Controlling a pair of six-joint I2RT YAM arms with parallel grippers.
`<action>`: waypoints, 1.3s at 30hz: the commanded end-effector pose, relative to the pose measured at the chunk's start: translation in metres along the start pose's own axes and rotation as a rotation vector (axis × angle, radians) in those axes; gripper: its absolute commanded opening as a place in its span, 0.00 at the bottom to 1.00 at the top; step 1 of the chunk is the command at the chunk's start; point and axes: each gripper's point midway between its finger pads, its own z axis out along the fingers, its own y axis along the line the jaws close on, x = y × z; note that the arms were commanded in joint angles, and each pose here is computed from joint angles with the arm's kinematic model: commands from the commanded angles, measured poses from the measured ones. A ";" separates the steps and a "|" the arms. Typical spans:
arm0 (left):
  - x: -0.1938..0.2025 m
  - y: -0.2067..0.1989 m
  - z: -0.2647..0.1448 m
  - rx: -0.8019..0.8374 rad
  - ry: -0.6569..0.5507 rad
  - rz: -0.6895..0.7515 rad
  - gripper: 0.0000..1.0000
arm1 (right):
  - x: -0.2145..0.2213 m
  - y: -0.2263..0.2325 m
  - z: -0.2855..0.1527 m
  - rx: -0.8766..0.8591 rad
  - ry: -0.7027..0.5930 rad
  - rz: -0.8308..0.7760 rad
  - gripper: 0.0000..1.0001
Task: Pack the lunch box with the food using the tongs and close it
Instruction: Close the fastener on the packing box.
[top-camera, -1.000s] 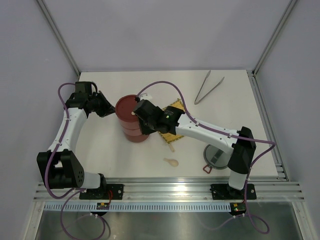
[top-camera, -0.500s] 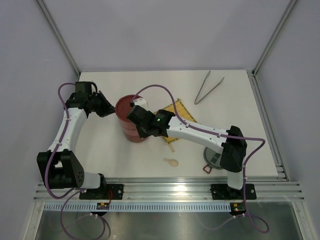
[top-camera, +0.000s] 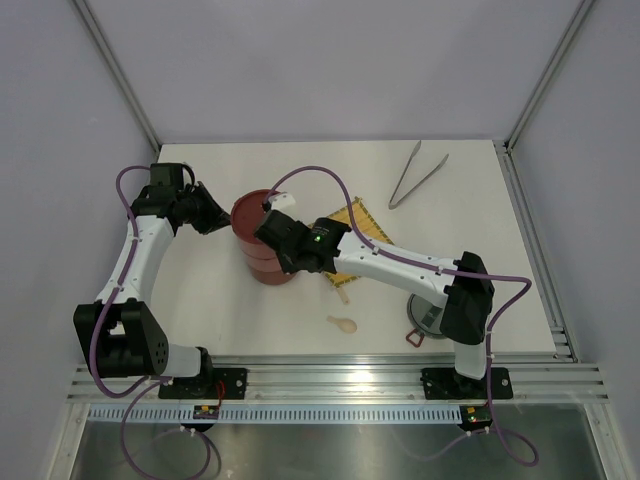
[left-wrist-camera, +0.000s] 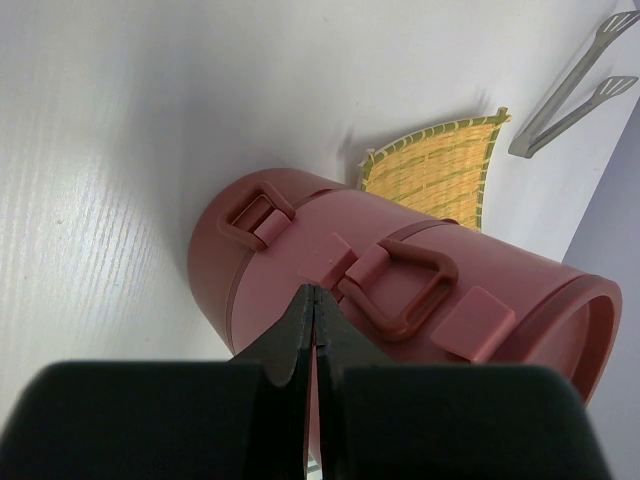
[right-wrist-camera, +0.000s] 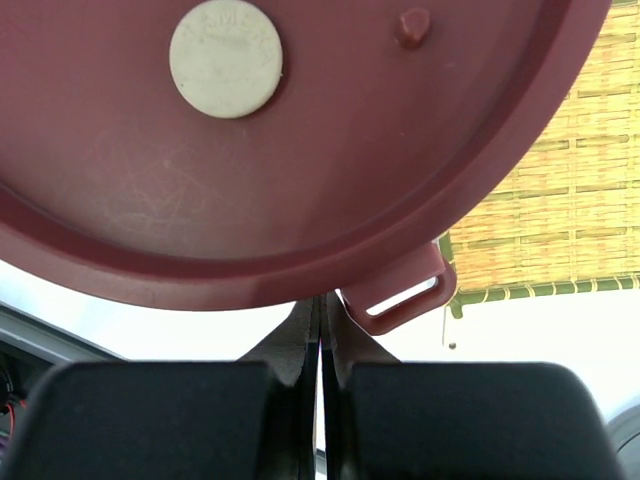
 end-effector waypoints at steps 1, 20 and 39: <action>-0.009 -0.009 -0.006 0.027 -0.040 0.036 0.00 | -0.021 0.008 -0.022 -0.052 -0.056 0.013 0.00; -0.022 -0.107 -0.078 0.085 -0.238 0.389 0.00 | -0.052 -0.049 -0.039 -0.086 -0.126 0.147 0.00; 0.022 -0.114 -0.039 0.130 -0.064 0.400 0.00 | -0.015 -0.022 0.015 -0.130 -0.011 0.117 0.00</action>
